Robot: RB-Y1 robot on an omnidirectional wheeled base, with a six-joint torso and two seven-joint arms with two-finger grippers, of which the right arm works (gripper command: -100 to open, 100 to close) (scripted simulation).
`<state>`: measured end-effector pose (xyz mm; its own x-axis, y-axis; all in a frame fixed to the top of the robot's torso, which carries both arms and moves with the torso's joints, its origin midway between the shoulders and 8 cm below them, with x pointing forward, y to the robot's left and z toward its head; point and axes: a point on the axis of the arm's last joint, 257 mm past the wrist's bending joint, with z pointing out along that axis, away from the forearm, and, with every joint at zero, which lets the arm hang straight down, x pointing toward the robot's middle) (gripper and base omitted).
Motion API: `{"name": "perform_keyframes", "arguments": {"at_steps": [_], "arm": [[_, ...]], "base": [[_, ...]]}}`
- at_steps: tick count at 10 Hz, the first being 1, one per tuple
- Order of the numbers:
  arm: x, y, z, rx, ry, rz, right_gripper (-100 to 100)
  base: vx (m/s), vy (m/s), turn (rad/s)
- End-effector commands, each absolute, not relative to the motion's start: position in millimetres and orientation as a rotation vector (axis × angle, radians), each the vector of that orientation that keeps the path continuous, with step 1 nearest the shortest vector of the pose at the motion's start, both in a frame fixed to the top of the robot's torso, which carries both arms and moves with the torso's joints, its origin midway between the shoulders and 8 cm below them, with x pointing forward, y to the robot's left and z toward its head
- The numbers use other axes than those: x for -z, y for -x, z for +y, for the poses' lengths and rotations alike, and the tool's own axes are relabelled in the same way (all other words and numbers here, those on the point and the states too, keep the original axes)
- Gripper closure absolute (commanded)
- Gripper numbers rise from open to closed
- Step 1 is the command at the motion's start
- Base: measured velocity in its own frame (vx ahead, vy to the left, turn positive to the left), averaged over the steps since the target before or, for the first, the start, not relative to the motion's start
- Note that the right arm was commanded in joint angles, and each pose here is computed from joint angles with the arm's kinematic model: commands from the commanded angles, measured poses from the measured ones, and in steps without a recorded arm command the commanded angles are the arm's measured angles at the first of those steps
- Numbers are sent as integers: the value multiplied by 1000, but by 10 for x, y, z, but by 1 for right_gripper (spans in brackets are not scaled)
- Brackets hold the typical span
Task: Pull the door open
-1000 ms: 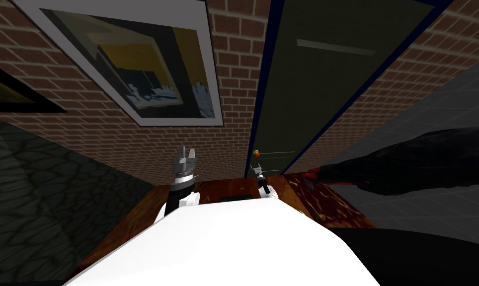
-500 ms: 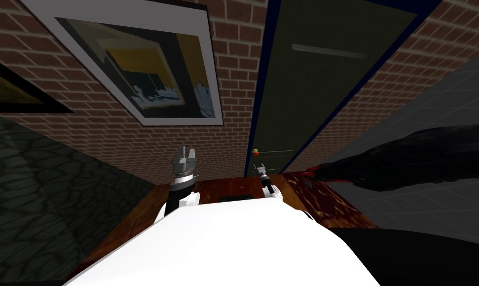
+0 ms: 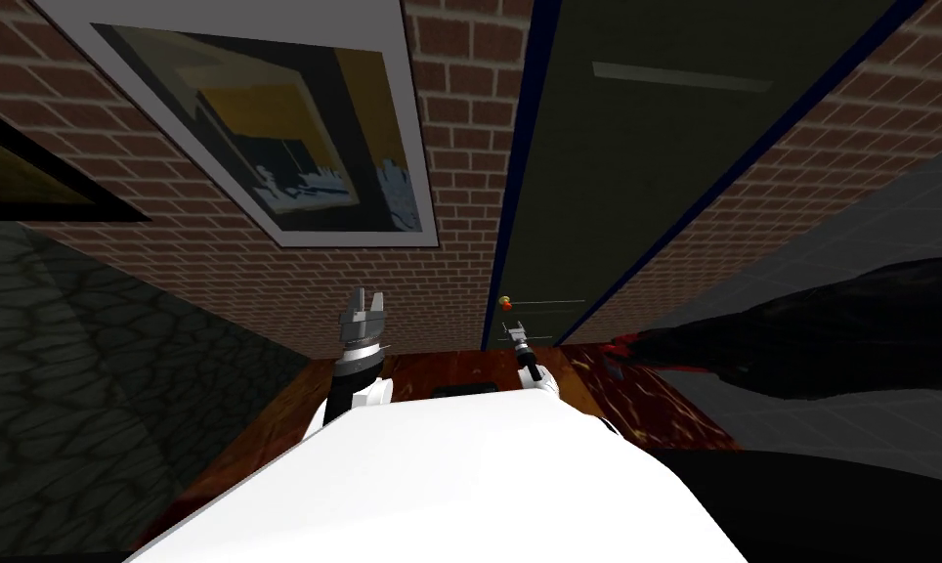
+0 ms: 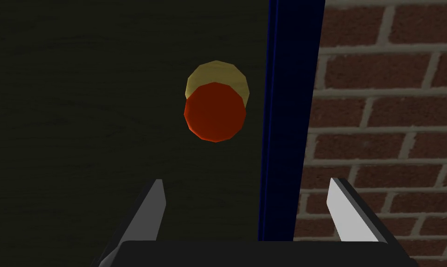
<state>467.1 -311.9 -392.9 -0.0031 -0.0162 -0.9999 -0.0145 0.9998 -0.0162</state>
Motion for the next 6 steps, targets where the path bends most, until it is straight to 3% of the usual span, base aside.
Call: {"name": "perform_keyframes", "arguments": {"at_steps": [1, 4, 6], "arm": [[3917, -4663, -3236, 24, 3, 1573, -100], [3910, -4643, -3389, 56, -29, 1571, -100], [3905, -4613, -3559, 92, -65, 1570, -100]], "base": [[39, -22, 200], [28, -17, 123], [37, -28, 205]]}}
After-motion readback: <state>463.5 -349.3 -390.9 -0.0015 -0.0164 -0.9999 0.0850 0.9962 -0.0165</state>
